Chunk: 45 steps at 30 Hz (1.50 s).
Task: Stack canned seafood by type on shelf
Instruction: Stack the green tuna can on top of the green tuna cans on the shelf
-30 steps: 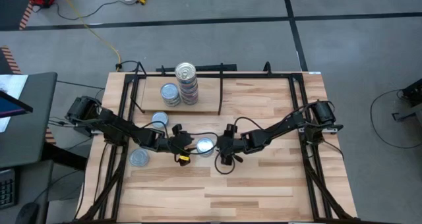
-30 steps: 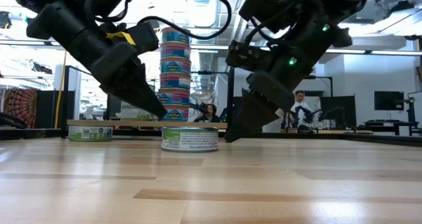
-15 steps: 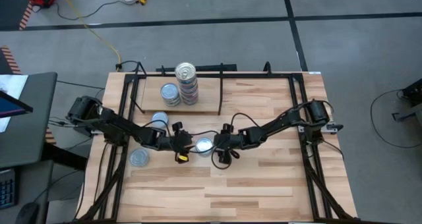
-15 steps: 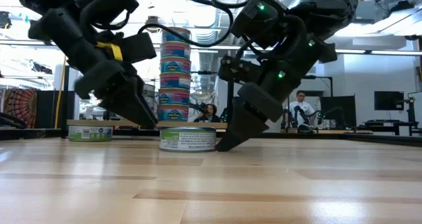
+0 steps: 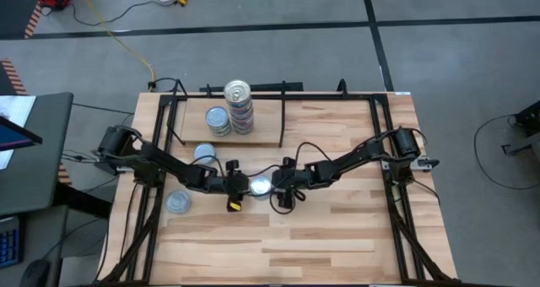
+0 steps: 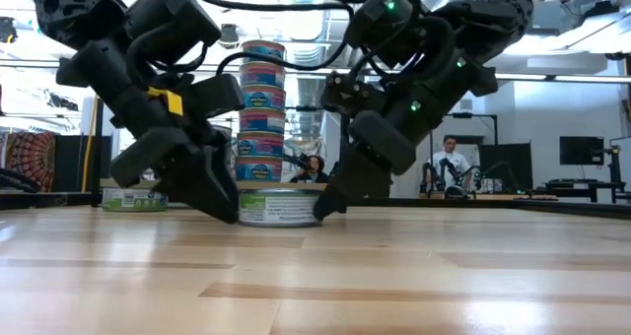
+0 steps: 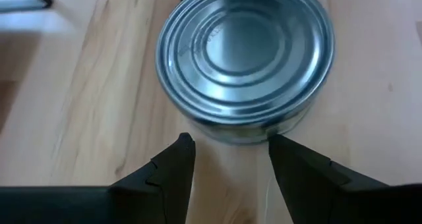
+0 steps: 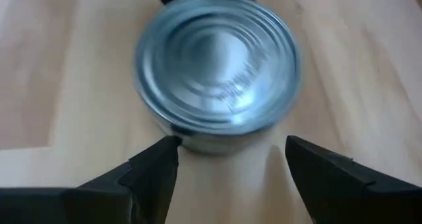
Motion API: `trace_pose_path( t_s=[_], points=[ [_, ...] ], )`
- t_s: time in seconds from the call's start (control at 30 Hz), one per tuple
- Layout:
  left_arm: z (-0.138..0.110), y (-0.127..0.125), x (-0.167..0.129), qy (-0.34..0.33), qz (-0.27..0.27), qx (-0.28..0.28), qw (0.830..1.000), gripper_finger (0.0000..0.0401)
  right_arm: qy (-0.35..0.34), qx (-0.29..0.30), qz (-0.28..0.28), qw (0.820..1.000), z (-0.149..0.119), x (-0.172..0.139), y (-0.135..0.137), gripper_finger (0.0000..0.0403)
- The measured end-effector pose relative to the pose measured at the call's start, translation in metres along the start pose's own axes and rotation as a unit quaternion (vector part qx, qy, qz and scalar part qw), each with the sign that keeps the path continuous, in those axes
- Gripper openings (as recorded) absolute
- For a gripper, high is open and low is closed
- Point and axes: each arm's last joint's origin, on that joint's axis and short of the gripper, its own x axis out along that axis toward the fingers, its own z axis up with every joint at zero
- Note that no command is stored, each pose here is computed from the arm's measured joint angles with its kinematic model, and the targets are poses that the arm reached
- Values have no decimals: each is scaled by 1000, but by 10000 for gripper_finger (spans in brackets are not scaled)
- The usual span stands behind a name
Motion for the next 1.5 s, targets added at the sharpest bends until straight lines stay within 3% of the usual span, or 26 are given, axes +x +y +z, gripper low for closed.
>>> trace_pose_path(
  t_s=[0.33, 0.63, 0.87, 1.07, 1.2, 1.37, 1.5],
  points=[
    [3, -2, 3, -18, -9, 14, 1000, 192, -40, -30, 10, 999, 20, -2, 5, 305],
    [6, -3, 4, -26, -19, -27, 999, 192, -124, -19, 15, 992, 62, -11, 6, 305],
    [18, -4, 1, -76, -23, -46, 996, 192, -100, -30, 11, 994, 61, -9, 3, 304],
    [16, -4, 1, -68, -25, -55, 996, 192, -78, -26, 8, 997, 57, -8, 3, 304],
    [15, -4, 1, -67, -26, -56, 996, 192, -80, -23, 12, 996, 63, -24, 3, 304],
    [14, -8, 0, -63, -32, -64, 995, 192, 23, -52, 5, 998, 45, -40, 12, 304],
    [15, -10, 0, -69, -35, -79, 994, 192, 79, -47, -64, 994, 30, -44, 16, 304]
  ],
)
